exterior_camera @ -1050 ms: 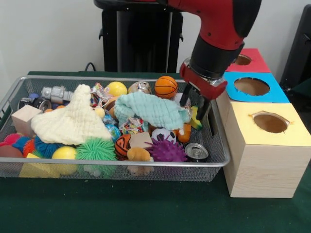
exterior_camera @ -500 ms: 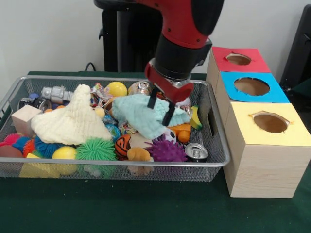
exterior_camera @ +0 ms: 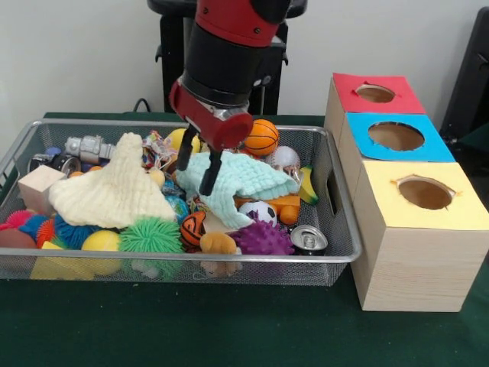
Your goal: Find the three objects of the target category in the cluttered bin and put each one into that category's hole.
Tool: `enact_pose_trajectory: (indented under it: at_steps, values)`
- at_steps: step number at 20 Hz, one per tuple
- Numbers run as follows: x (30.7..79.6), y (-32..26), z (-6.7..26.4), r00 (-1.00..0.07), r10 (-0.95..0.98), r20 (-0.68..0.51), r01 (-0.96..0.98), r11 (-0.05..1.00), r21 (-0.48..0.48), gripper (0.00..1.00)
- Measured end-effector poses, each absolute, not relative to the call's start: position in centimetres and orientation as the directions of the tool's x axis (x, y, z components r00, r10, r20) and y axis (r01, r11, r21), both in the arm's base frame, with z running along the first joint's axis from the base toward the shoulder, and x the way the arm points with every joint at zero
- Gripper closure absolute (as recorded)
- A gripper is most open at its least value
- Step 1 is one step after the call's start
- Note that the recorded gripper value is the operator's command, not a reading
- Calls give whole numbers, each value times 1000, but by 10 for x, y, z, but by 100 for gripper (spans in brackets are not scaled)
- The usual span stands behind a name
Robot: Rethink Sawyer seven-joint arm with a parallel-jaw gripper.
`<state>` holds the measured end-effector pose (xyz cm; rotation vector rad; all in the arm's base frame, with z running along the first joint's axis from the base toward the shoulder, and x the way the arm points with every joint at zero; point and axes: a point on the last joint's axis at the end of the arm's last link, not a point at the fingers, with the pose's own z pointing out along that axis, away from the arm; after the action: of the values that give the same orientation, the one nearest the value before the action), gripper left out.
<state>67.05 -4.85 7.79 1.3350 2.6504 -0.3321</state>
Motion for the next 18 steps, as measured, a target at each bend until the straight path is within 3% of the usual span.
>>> enact_pose_trajectory:
  at_steps: [7, 18]
  values:
    - [666, -66, 76, -598, 765, -238, 801, 582, -140, 0]
    - [655, -92, 36, -632, 717, -294, 763, 643, -72, 0]
